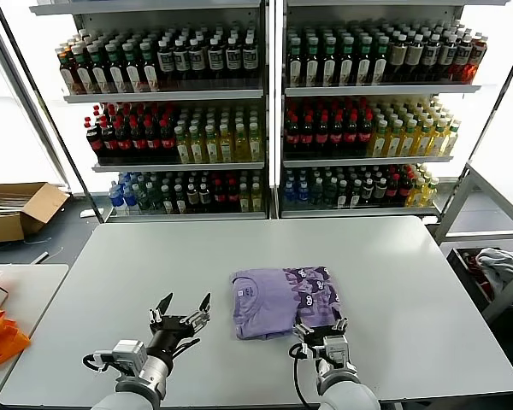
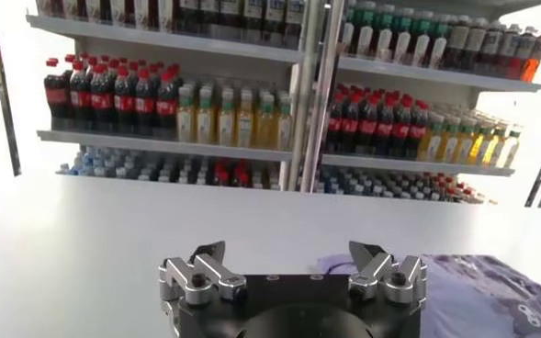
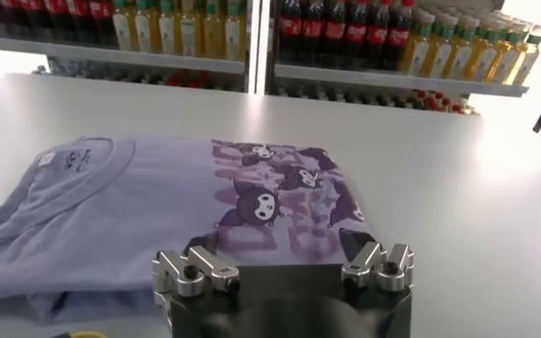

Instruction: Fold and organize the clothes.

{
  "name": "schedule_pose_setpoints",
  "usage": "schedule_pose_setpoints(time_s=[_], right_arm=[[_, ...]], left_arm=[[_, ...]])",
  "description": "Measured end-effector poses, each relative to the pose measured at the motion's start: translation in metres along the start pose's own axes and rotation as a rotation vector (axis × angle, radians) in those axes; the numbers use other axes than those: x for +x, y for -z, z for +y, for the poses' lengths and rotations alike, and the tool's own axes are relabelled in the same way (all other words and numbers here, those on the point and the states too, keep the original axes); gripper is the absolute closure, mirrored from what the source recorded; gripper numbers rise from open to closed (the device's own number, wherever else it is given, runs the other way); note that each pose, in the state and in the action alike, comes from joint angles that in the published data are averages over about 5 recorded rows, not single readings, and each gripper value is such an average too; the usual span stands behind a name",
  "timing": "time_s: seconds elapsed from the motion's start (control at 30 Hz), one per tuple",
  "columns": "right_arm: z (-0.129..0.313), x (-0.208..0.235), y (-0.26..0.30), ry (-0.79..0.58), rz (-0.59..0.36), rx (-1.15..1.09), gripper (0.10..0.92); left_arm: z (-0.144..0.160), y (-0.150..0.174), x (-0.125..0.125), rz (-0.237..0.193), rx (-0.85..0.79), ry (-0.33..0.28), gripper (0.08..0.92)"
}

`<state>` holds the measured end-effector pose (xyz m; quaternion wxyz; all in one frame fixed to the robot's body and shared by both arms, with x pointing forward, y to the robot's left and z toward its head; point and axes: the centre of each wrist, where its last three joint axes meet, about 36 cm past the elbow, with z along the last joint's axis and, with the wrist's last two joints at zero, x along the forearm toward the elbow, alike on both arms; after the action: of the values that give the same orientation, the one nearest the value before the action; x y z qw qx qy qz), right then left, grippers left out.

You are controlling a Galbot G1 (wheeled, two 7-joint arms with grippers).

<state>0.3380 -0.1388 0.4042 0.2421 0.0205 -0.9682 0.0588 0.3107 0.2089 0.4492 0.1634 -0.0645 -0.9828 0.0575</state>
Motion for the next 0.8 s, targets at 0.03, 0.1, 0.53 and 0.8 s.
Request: schedule_pose_setpoints(time_s=[0.03,0.1,0.53,0.8], right_arm=[[0.000,0.001,-0.001,-0.004,0.003,-0.001,0.200],[0.000,0.004,-0.003,-0.012,0.008,-0.003,0.200],[0.000,0.017,-0.011,-0.066,0.049,-0.050,0.200],[-0.006,0.019,-0.009,-0.059,0.072,-0.104,0.200]], left_arm=[[0.000,0.000,0.000,0.001,0.000,-0.001,0.177],[0.000,-0.001,-0.001,0.004,0.001,-0.002,0.177],[-0.001,-0.004,0.001,0.012,0.003,-0.008,0.177],[-0.003,-0.005,0.005,0.014,0.000,-0.004,0.177]])
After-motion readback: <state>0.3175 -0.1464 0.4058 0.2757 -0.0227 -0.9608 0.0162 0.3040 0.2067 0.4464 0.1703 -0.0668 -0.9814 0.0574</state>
